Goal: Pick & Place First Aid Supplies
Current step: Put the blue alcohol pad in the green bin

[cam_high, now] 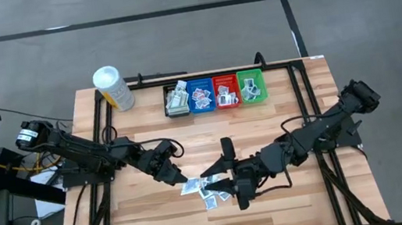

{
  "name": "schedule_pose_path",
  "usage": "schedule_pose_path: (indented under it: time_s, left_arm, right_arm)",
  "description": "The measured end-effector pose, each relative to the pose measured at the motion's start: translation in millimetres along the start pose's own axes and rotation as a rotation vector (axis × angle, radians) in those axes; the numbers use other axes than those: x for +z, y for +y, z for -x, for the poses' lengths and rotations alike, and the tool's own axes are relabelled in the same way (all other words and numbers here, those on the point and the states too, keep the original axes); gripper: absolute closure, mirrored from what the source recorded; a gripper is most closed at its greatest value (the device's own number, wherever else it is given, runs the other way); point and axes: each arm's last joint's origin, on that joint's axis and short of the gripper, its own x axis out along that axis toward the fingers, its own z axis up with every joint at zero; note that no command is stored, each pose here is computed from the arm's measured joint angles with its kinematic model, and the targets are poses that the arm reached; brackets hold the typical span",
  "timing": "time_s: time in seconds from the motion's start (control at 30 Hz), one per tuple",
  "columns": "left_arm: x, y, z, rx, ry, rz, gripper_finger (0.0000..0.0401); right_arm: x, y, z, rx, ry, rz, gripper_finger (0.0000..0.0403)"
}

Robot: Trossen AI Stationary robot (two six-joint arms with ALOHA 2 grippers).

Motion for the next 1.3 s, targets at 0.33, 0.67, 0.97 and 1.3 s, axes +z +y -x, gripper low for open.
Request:
schedule_pose_path:
  time_s: [0.33, 0.67, 0.97, 1.3]
  left_arm:
    - [0, 0, 0, 0.001, 0.000, 0.000, 0.0392]
    - [0, 0, 0, 0.001, 0.000, 0.000, 0.0392]
    - [0, 0, 0, 0.001, -0.007, 0.000, 0.0392]
    - [1, -1, 0, -0.009, -0.031, 0.006, 0.0393]
  right_arm:
    - [-5, -9, -4, 0.048, -0.053, -0.017, 0.0246]
    - [-15, -21, -9, 0.084, -0.079, -0.089, 0.0260]
    - [-17, -26, -11, 0.095, -0.100, -0.115, 0.0266]
    - [-21, -26, -15, 0.102, -0.101, -0.127, 0.0269]
